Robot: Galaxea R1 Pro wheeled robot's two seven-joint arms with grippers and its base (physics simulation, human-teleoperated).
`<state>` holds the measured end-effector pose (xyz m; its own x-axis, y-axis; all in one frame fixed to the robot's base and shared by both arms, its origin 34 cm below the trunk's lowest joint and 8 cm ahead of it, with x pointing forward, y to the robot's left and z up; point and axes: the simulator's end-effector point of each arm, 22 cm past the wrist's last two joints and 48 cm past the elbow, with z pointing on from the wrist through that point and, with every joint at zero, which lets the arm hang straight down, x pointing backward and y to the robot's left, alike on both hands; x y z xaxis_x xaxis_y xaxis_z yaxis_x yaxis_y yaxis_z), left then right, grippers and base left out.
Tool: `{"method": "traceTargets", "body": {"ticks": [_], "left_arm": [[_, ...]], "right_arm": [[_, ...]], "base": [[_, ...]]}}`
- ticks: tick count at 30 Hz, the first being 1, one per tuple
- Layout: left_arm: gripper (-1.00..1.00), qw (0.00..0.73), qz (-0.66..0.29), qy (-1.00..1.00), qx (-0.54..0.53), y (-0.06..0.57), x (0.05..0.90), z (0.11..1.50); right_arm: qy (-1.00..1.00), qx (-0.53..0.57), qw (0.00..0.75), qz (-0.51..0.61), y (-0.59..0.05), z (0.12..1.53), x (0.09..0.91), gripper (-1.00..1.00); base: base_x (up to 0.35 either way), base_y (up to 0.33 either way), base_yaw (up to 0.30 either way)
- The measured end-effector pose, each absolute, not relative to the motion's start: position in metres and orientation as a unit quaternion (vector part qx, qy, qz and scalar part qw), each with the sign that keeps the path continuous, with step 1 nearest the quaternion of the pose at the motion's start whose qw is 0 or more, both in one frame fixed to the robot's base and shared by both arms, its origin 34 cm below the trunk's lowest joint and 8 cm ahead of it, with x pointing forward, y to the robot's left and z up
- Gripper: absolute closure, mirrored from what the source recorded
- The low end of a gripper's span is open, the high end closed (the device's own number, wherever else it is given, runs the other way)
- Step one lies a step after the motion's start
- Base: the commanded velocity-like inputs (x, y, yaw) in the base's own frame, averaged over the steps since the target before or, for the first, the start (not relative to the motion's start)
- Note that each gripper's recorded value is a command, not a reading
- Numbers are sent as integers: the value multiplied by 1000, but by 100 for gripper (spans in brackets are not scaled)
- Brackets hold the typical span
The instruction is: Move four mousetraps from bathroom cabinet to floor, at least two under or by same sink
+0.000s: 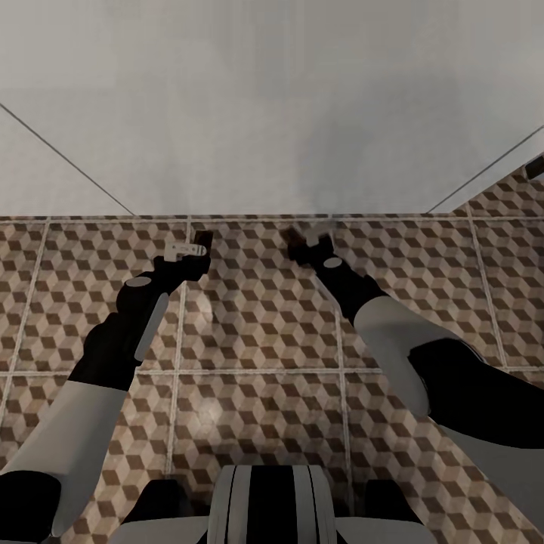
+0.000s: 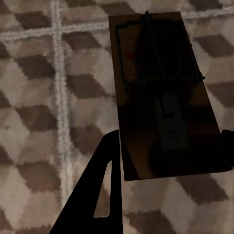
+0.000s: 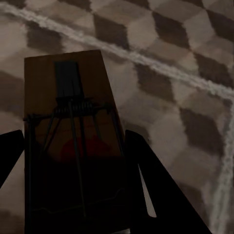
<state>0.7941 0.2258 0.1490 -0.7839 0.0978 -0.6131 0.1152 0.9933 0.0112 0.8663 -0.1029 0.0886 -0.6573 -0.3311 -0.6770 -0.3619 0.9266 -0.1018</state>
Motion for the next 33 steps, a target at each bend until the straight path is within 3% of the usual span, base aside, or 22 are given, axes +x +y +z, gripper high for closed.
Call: {"method": "traceTargets", "body": {"ticks": [33], "left_arm": [[100, 325, -18, 944, 63, 219, 793, 149]], "right_arm": [[921, -192, 339, 23, -105, 70, 845, 100]], "base": [[0, 0, 0]]}}
